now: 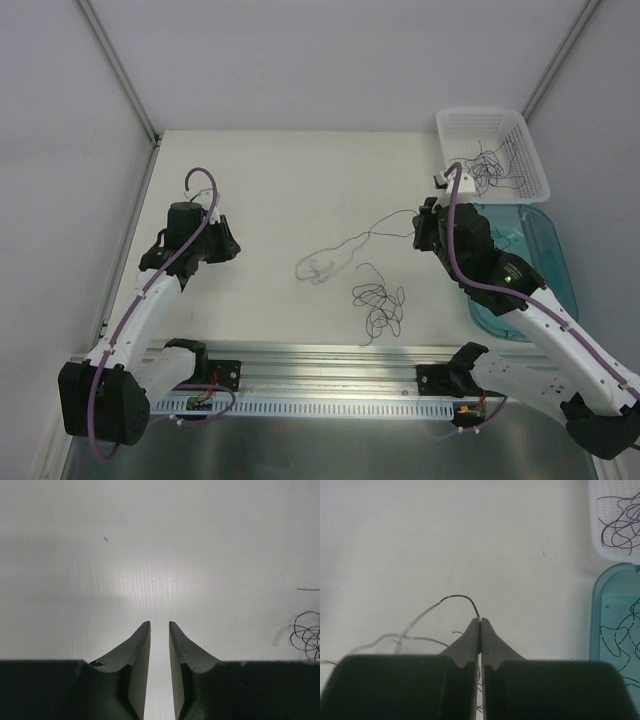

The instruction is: Untangle the cables

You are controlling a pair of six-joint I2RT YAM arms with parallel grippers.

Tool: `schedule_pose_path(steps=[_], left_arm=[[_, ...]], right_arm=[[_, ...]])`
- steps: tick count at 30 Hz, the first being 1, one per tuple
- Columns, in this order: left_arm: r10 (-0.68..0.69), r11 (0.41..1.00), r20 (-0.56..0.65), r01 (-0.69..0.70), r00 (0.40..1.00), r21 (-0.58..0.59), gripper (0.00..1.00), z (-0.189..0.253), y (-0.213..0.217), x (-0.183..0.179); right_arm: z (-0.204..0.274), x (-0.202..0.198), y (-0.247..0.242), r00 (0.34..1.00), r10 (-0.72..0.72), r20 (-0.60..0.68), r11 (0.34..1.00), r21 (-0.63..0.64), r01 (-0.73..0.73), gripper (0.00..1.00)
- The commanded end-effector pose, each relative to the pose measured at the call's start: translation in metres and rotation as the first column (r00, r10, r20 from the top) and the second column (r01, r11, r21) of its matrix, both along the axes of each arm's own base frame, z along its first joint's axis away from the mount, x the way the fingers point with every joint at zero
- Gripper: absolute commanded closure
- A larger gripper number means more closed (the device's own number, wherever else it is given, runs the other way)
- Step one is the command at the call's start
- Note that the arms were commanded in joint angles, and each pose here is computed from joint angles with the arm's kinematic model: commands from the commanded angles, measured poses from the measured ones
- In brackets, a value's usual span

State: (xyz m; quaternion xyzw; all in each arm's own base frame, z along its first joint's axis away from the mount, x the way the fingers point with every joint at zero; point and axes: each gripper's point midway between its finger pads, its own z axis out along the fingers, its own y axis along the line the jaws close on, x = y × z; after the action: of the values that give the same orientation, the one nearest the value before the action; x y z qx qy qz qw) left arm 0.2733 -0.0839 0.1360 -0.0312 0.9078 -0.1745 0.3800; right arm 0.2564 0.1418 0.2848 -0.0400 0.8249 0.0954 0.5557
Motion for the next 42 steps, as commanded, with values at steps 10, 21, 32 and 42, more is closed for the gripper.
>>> schedule_pose_path(steps=[10,21,32,42], left_arm=[[0.026,0.997,-0.032,-0.028,0.999,-0.069,0.48,0.004,0.007,0.005],[-0.416,0.801,0.399,0.537,0.817,-0.264,0.01,0.107,-0.109,-0.046],[-0.545,0.651,0.575,0.740,0.610,-0.168,0.01,0.143,-0.187,-0.090],[-0.562,0.646,0.567,0.748,0.602,-0.153,0.13,0.125,-0.235,-0.105]], right_arm=[[0.026,-0.006,0.052,0.969,0.248,-0.009,0.967,0.062,-0.247,0.99],[0.093,-0.043,0.098,0.833,0.544,0.097,0.827,0.106,-0.553,0.99],[0.131,-0.062,0.124,0.753,0.630,0.190,0.727,0.196,-0.658,0.99],[0.122,-0.064,0.129,0.765,0.620,0.176,0.735,0.211,-0.644,0.99]])
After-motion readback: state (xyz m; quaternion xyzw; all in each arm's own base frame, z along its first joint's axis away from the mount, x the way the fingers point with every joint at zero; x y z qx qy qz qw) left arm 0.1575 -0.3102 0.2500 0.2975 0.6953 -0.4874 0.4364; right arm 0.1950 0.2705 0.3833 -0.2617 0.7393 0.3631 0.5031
